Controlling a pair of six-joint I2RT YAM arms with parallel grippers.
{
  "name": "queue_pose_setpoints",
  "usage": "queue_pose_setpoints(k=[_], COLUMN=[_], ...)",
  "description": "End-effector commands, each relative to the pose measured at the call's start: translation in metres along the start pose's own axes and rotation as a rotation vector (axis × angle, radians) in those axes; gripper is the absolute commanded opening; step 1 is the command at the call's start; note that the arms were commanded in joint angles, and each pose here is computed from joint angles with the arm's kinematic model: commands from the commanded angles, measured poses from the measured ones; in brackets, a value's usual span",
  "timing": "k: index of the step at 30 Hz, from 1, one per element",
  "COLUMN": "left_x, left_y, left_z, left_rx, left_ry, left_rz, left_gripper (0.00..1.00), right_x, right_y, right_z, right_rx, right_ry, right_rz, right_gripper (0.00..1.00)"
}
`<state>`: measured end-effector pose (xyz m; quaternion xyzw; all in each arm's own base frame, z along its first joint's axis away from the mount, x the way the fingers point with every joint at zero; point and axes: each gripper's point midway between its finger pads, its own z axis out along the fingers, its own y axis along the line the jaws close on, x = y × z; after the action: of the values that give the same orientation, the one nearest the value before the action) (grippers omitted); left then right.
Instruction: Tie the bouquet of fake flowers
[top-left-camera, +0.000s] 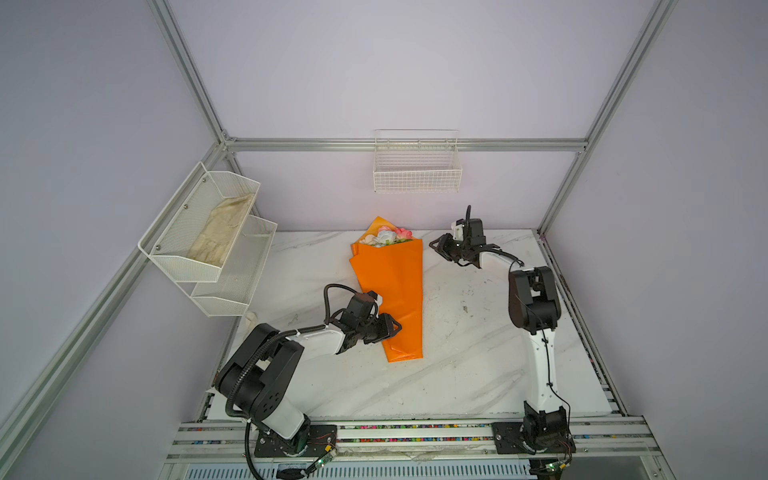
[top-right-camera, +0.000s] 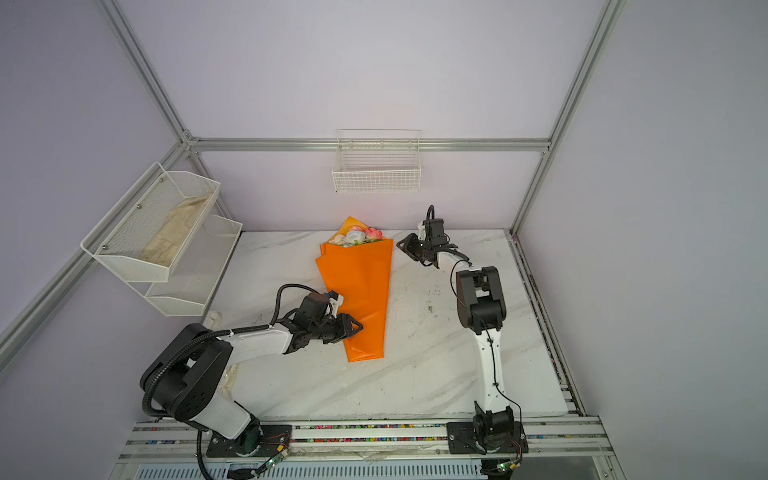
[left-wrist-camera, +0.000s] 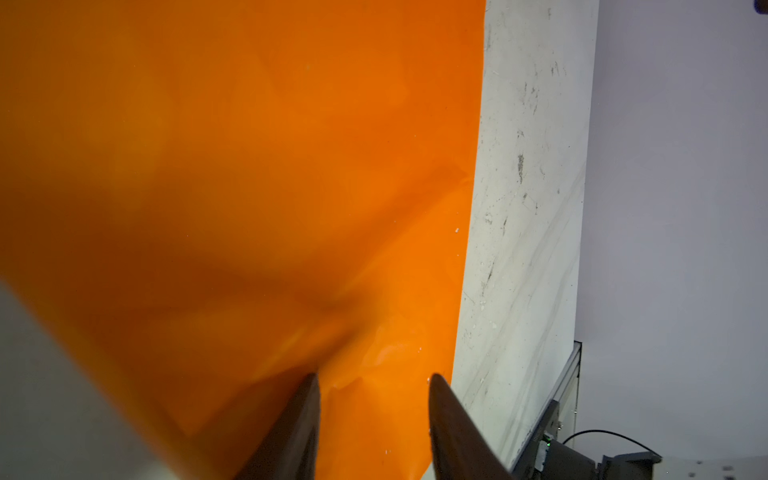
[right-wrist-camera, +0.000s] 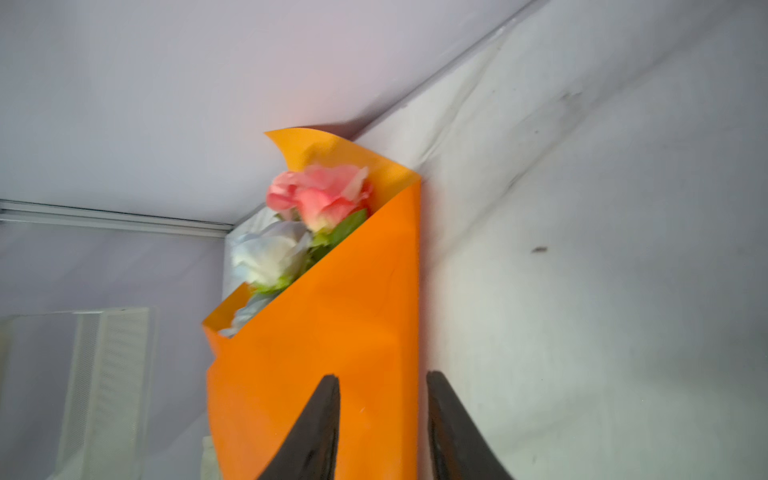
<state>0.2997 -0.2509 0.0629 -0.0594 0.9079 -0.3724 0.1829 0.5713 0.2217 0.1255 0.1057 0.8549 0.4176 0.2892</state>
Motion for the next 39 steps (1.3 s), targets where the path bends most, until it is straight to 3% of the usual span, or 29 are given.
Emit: queue_pose_setpoints(k=[1, 6, 10, 16, 22, 26, 34, 39], left_x=[-0.024, -0.056, -0.079, -0.105, -0.125, -0.134, -0.140, -0.148], left_y=[-0.023, -0.006, 0.008, 0.018, 0.019, 0.026, 0.035, 0.033], left_z=[-0.022, -0.060, -0.075, -0.054, -0.034, -0.025, 0.003, 0.017], left_rx=[0.014, -0.121, -0.144, -0.042, 0.040, 0.025, 0.053, 0.077], left_ry=[-0.085, -0.225, -0.267, -0.221, -0.219, -0.215, -0.173, -0.165], left_rz=[0.051, -0.019, -0.063, -0.138, -0.182, -0.186, -0.205, -0.191], left_gripper=[0.60, 0.81, 0.91, 0.93, 0.84, 0.74, 0.41, 0.28], right_x=[0.024, 0.075, 0.104, 0.136, 0.157, 0.162, 0.169, 0.168], right_y=[0.023, 0.012, 0.011, 0.001, -0.013, -0.019, -0.020, -0.020], right_z=[-0.035, -0.057, -0.061, -0.041, -0.017, -0.007, 0.010, 0.019], right_rx=[-0.061, -0.048, -0.046, -0.016, 0.005, -0.001, -0.084, -0.115], right_ry=[0.009, 0.086, 0.135, 0.207, 0.282, 0.296, 0.326, 0.324], right_rz=[-0.059, -0.038, -0.038, -0.029, -0.016, 0.001, 0.047, 0.053], right_gripper=[0.43, 0.49, 0.53, 0.56, 0.57, 0.58, 0.57, 0.51])
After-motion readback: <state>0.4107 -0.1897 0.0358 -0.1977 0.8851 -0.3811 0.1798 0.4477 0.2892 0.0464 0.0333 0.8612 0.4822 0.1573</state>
